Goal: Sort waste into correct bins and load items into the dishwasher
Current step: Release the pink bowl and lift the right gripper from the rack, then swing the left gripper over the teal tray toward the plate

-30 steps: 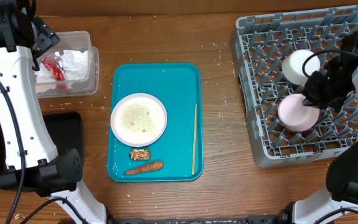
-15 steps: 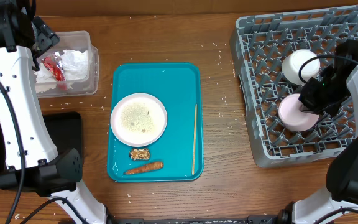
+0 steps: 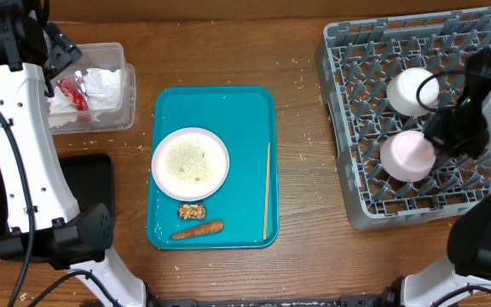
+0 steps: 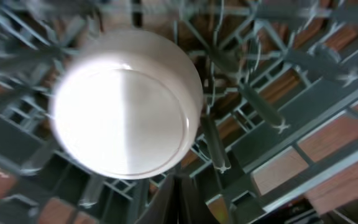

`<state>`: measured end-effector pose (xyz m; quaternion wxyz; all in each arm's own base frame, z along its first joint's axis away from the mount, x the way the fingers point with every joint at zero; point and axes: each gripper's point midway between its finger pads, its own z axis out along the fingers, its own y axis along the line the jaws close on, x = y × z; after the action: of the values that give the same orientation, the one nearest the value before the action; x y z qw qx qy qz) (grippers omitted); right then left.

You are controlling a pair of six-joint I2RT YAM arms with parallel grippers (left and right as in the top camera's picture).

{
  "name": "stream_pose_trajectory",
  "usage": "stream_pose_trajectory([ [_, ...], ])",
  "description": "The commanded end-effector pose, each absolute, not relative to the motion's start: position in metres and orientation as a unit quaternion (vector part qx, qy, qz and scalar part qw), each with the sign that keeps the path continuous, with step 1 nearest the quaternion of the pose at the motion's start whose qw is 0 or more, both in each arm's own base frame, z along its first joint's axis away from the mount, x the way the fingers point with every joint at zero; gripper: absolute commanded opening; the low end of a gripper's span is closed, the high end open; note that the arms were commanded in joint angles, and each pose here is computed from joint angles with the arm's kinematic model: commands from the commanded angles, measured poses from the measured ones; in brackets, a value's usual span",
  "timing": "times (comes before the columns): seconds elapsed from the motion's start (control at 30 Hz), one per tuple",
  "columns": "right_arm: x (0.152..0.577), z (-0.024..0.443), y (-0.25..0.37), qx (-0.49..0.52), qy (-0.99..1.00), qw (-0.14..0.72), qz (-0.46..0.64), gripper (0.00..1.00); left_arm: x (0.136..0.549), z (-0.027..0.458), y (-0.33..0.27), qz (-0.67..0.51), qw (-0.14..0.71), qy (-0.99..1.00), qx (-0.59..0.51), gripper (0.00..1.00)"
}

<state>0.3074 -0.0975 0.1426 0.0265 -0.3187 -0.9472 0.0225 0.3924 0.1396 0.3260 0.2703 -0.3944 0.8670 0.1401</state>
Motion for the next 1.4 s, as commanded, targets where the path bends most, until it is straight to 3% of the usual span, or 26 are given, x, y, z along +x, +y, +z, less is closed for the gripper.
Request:
stream_pose_trajectory([
  [0.0, 0.326, 0.206, -0.079, -0.325, -0.943, -0.052, -0.040, 0.04, 0.395, 0.323, 0.138, 0.141, 0.268, 0.867, -0.397, 1.00],
  [0.13, 0.338, 0.265, -0.020, -0.241, -0.942, -0.128, -0.195, 0.05, 0.395, 0.323, 0.138, 0.141, 0.268, 0.867, -0.397, 1.00],
  [0.2, 0.336, 0.298, 0.019, -0.154, -0.932, -0.169, -0.281, 0.19, 0.395, 0.323, 0.138, 0.141, 0.268, 0.867, -0.397, 1.00],
  [0.23, 0.332, 0.310, 0.036, -0.114, -0.926, -0.182, -0.309, 0.48, 0.395, 0.323, 0.138, 0.141, 0.268, 0.867, -0.397, 1.00],
  [0.27, 0.329, 0.316, 0.044, -0.093, -0.924, -0.188, -0.319, 0.69, 0.395, 0.323, 0.138, 0.141, 0.268, 0.867, -0.397, 1.00],
  [0.3, 0.325, 0.320, 0.053, -0.072, -0.925, -0.193, -0.320, 0.89, 0.395, 0.323, 0.138, 0.141, 0.268, 0.867, -0.397, 1.00],
  [0.33, 0.324, 0.320, 0.056, -0.064, -0.927, -0.193, -0.316, 1.00, 0.395, 0.323, 0.138, 0.141, 0.268, 0.867, -0.397, 1.00],
  [0.57, 0.328, 0.301, 0.054, -0.045, -0.954, -0.192, -0.227, 1.00, 0.395, 0.323, 0.138, 0.141, 0.268, 0.867, -0.397, 1.00],
  [0.87, 0.332, 0.286, -0.031, -0.105, -0.972, -0.209, -0.006, 1.00, 0.395, 0.323, 0.138, 0.141, 0.268, 0.867, -0.397, 1.00],
  [1.2, 0.330, 0.287, -0.053, -0.122, -0.969, -0.210, 0.047, 1.00, 0.396, 0.322, 0.137, 0.137, 0.268, 0.867, -0.397, 1.00],
  [1.37, 0.329, 0.287, -0.053, -0.122, -0.969, -0.208, 0.047, 1.00, 0.405, 0.315, 0.111, 0.058, 0.255, 0.886, -0.383, 1.00],
])
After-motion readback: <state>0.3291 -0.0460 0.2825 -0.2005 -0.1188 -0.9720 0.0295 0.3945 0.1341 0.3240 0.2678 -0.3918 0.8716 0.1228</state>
